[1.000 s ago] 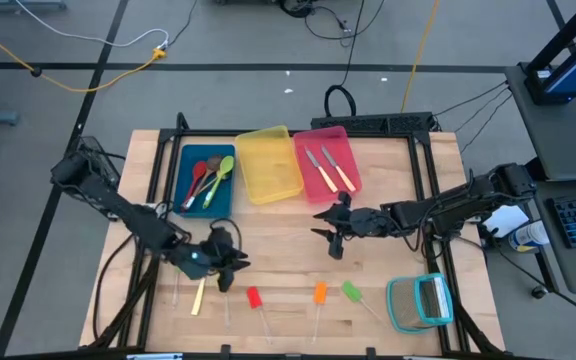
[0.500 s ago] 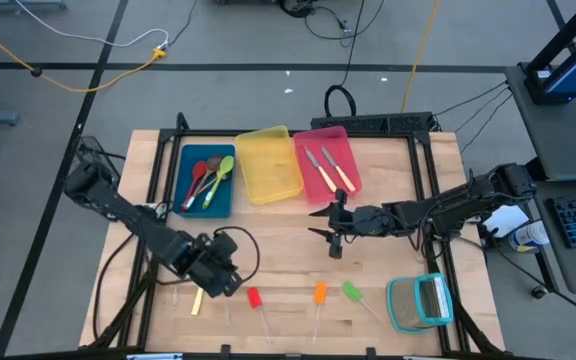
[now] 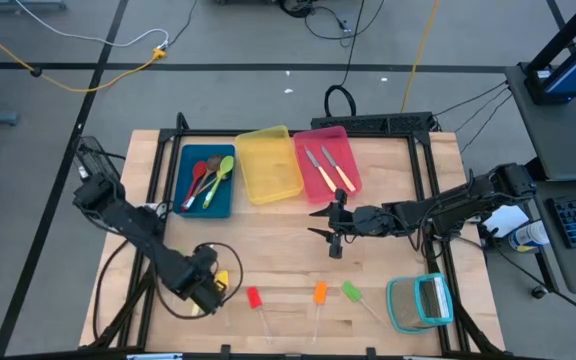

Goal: Pick & Place Kitchen Items
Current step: Put the yellow knife into the red bin

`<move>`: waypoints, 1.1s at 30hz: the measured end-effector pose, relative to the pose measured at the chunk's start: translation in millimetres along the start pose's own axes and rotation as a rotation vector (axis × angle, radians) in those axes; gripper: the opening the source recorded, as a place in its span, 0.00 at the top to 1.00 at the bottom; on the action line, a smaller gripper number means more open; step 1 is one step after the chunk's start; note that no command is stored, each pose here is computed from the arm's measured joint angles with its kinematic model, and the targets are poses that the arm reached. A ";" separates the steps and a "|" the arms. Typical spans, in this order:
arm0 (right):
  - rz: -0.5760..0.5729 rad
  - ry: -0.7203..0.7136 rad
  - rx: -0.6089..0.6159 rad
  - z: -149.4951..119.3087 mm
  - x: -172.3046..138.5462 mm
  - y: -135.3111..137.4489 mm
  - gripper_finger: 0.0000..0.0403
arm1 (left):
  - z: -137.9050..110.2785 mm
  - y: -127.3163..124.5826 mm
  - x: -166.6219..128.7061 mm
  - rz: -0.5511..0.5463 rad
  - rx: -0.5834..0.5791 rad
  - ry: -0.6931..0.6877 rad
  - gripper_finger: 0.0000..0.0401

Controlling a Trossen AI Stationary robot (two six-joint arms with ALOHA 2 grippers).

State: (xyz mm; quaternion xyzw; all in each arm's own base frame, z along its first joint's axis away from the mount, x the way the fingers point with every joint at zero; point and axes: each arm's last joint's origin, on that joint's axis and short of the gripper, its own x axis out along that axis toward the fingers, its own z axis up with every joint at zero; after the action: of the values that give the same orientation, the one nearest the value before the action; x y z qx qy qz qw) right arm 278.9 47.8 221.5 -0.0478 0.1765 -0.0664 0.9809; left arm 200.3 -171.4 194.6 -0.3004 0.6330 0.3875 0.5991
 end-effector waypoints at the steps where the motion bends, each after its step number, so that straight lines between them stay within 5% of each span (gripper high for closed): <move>1: 0.000 0.000 0.000 0.0 0.0 0.0 0.57 | -2.6 0.0 -0.1 -0.006 -0.008 -0.001 0.70; 14: 0.000 0.000 0.011 0.0 0.0 0.0 0.57 | -16.6 -0.5 1.6 -0.046 -0.022 0.002 0.70; 21: 0.000 0.000 0.011 0.0 0.0 0.0 0.57 | -17.5 -1.3 32.6 -0.130 0.038 0.059 0.70; 29: 0.001 -0.001 0.012 0.1 0.0 0.0 0.57 | -14.0 10.8 53.0 -0.067 0.014 0.096 0.70; 33: 0.001 -0.001 0.012 0.1 0.0 0.0 0.57 | -11.0 9.2 57.4 -0.119 0.045 0.080 0.70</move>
State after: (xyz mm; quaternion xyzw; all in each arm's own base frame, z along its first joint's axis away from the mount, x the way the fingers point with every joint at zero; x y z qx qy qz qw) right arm 278.9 47.9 221.7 -0.0420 0.1754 -0.0670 0.9813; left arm 180.9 -171.2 138.7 -0.3394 0.6460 0.3245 0.6019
